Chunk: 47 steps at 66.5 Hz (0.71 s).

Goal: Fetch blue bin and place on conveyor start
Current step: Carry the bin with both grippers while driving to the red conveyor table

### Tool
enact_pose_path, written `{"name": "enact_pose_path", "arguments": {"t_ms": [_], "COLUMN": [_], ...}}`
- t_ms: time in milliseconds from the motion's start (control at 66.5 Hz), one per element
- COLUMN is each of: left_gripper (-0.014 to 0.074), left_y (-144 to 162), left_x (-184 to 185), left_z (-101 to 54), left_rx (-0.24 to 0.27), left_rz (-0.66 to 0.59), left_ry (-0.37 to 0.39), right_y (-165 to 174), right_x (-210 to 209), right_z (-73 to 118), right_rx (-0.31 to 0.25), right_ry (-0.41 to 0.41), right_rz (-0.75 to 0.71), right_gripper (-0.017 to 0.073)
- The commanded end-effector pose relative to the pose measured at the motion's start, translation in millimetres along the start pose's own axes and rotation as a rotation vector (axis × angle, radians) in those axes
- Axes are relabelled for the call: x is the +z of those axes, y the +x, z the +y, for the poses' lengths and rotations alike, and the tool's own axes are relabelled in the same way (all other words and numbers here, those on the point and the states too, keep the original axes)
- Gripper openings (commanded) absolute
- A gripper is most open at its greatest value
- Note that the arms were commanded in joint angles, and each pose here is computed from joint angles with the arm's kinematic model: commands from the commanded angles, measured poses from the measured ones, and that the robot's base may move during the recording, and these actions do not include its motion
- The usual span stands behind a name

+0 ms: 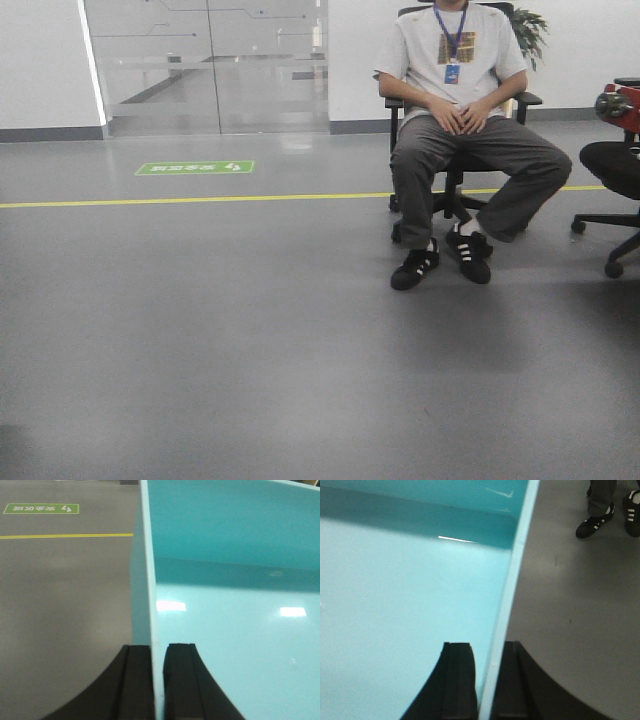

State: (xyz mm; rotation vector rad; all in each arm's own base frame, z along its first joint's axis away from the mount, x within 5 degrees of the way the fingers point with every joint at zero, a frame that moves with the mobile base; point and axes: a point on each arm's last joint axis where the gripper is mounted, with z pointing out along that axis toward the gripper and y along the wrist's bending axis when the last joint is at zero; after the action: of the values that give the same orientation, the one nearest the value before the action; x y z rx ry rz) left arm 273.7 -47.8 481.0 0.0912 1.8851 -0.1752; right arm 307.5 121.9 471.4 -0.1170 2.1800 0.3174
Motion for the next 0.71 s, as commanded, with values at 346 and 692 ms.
{"name": "enact_pose_path", "arguments": {"t_ms": [346, 692], "left_gripper": [-0.0111, -0.0111], "left_y": [-9.4, -9.4], "left_x": [-6.2, -6.2], "left_z": [-1.5, -1.5], "left_rx": [0.008, 0.008], "left_rz": [-0.081, -0.081], "left_ry": [0.009, 0.009], "right_y": [-5.8, -5.8], "right_x": [-7.7, -7.7], "right_z": [1.0, 1.0], "right_rx": [-0.023, -0.023], "right_ry": [-0.015, -0.015], "right_rz": [-0.054, -0.054], "right_gripper": [-0.0151, -0.0151]}}
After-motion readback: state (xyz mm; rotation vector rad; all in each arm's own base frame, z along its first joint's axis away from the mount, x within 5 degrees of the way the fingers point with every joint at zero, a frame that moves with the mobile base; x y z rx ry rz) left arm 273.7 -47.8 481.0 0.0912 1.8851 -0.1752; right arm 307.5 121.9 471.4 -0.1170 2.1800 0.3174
